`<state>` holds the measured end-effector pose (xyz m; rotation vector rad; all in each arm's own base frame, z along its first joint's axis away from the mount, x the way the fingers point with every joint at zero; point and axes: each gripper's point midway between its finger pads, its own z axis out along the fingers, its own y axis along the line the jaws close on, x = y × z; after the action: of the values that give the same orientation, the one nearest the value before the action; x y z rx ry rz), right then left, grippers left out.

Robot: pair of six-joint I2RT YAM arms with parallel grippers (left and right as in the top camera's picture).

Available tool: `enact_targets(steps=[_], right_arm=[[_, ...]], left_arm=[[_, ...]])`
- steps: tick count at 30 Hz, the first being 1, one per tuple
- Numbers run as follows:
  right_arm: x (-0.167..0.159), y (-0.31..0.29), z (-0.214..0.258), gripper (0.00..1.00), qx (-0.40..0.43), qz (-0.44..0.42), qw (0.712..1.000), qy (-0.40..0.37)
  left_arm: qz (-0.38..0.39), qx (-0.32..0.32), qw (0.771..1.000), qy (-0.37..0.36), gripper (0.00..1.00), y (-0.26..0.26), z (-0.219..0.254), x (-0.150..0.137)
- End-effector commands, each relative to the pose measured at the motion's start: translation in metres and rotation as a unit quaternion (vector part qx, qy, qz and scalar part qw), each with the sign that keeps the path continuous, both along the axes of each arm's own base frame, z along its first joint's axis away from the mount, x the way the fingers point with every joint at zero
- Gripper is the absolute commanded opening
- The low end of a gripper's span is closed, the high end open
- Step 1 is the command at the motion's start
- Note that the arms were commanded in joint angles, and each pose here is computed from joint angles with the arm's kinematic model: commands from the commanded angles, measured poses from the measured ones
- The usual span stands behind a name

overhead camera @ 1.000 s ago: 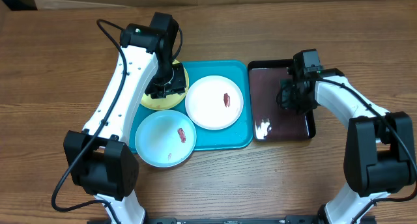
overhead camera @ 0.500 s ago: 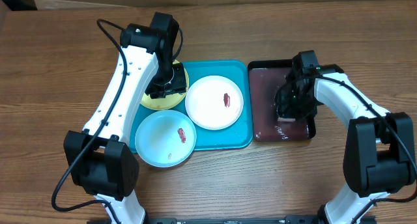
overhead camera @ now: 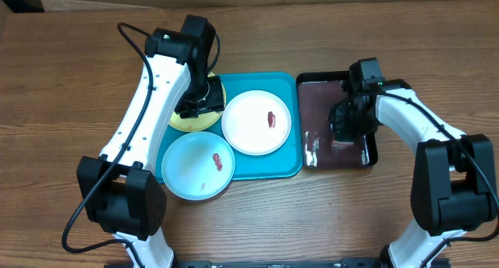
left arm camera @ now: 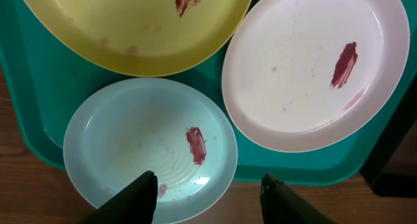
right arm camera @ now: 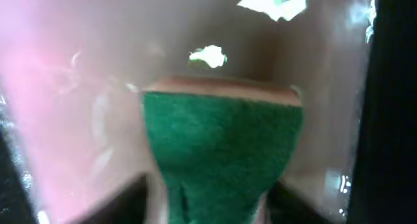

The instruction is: Clean dirty plates on tray and stack at the side

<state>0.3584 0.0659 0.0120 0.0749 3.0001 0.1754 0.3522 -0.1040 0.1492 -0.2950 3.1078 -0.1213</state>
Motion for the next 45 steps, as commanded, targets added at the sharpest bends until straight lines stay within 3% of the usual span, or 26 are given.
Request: enact_targets(steps=[1,4,6,7,8,11,16,18,19,20,21,24,25,27,31,40,45], right_arm=[[-0.003,0.0,-0.002,0.04,-0.002,0.001,1.0,0.001],[0.0,0.001,0.002,0.06,-0.001,0.001,1.0,-0.002],[0.003,0.001,0.009,0.4,-0.001,0.001,1.0,-0.002],[0.005,0.002,0.012,0.5,0.0,0.001,1.0,-0.003],[0.009,0.003,0.016,0.58,0.001,0.001,1.0,-0.007],[0.015,0.003,0.018,0.66,0.0,0.001,1.0,-0.018],[0.024,0.004,0.016,0.68,0.004,0.0,0.999,-0.042],[0.023,0.004,0.011,0.64,0.005,0.0,0.999,-0.044],[0.022,0.004,0.009,0.48,0.005,-0.001,0.999,-0.044],[0.021,0.004,0.008,0.14,0.005,-0.001,0.999,-0.043],[0.02,0.005,0.007,0.04,0.008,0.0,0.999,-0.041],[0.022,0.016,0.012,0.04,0.039,0.008,0.998,-0.044],[0.025,0.019,0.015,0.06,0.046,0.009,0.998,-0.048],[0.031,0.021,0.022,0.51,0.051,0.01,0.997,-0.055],[0.037,0.021,0.027,0.69,0.049,0.01,0.997,-0.064],[0.015,0.019,0.002,0.69,0.035,0.013,0.999,-0.039],[0.021,0.024,0.009,0.7,0.04,0.018,0.998,-0.049]], left_arm=[[-0.002,0.0,1.0,0.005,0.6,-0.003,-0.003,-0.001],[-0.002,0.0,1.0,0.005,0.6,-0.003,-0.003,-0.002],[-0.002,0.0,1.0,0.006,0.61,-0.003,-0.003,-0.002],[-0.002,0.0,1.0,0.006,0.63,-0.003,-0.003,-0.002],[-0.002,0.0,1.0,0.006,0.68,-0.003,-0.003,-0.002],[-0.002,0.0,1.0,0.006,0.68,-0.003,-0.003,-0.002],[-0.002,-0.001,1.0,0.006,0.68,-0.003,-0.003,-0.002],[-0.002,0.0,1.0,0.006,0.67,-0.003,-0.003,-0.002],[-0.002,0.0,1.0,0.007,0.67,-0.003,-0.003,-0.002],[-0.002,0.0,1.0,0.007,0.67,-0.003,-0.003,-0.002],[-0.002,0.0,1.0,0.007,0.67,-0.003,-0.003,-0.003],[-0.002,0.0,1.0,0.008,0.71,-0.003,-0.003,-0.003],[-0.002,0.0,1.0,0.008,0.72,-0.003,-0.003,-0.003],[-0.002,0.0,1.0,0.009,0.72,-0.003,-0.003,-0.003],[-0.002,0.002,1.0,0.014,0.72,-0.002,-0.003,-0.006],[-0.002,0.002,1.0,0.016,0.72,-0.002,-0.003,-0.007],[-0.002,0.002,1.0,0.016,0.72,-0.002,-0.003,-0.007]])
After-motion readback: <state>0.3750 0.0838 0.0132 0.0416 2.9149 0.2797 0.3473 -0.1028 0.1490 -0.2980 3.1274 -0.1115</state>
